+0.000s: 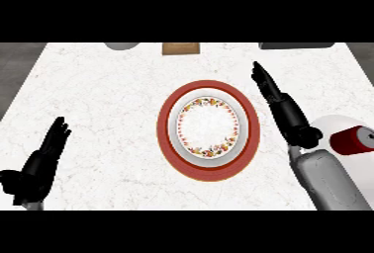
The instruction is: Pick the can from the plate and place it in the plate
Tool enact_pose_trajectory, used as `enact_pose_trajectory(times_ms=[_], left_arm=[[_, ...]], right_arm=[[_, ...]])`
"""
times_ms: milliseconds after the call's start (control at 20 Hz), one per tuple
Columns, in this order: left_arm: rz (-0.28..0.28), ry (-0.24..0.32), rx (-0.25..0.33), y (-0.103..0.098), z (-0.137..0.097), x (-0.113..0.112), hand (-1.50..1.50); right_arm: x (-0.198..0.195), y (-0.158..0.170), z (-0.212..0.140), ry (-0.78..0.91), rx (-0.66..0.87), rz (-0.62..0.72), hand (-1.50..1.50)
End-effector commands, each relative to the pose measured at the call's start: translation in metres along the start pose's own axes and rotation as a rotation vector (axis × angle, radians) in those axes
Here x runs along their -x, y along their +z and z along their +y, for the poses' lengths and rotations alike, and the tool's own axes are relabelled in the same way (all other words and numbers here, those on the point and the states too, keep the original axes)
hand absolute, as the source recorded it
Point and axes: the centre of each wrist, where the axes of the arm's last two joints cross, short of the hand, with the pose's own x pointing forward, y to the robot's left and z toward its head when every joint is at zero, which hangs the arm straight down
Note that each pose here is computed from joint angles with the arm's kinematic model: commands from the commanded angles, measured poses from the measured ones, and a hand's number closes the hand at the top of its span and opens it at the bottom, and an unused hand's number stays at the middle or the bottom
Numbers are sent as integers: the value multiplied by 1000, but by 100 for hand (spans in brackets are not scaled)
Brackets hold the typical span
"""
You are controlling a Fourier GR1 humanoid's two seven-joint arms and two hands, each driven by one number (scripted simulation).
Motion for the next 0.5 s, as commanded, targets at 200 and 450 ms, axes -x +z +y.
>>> enact_pose_trajectory(times_ms=[200,450], left_arm=[[-108,-84,0,-40,-22,-54,0],[-88,-62,76,-53,-44,-65,0]], right_arm=[[-18,1,-84,-213,415,97,-150],[11,42,-121,569,315,310,150]])
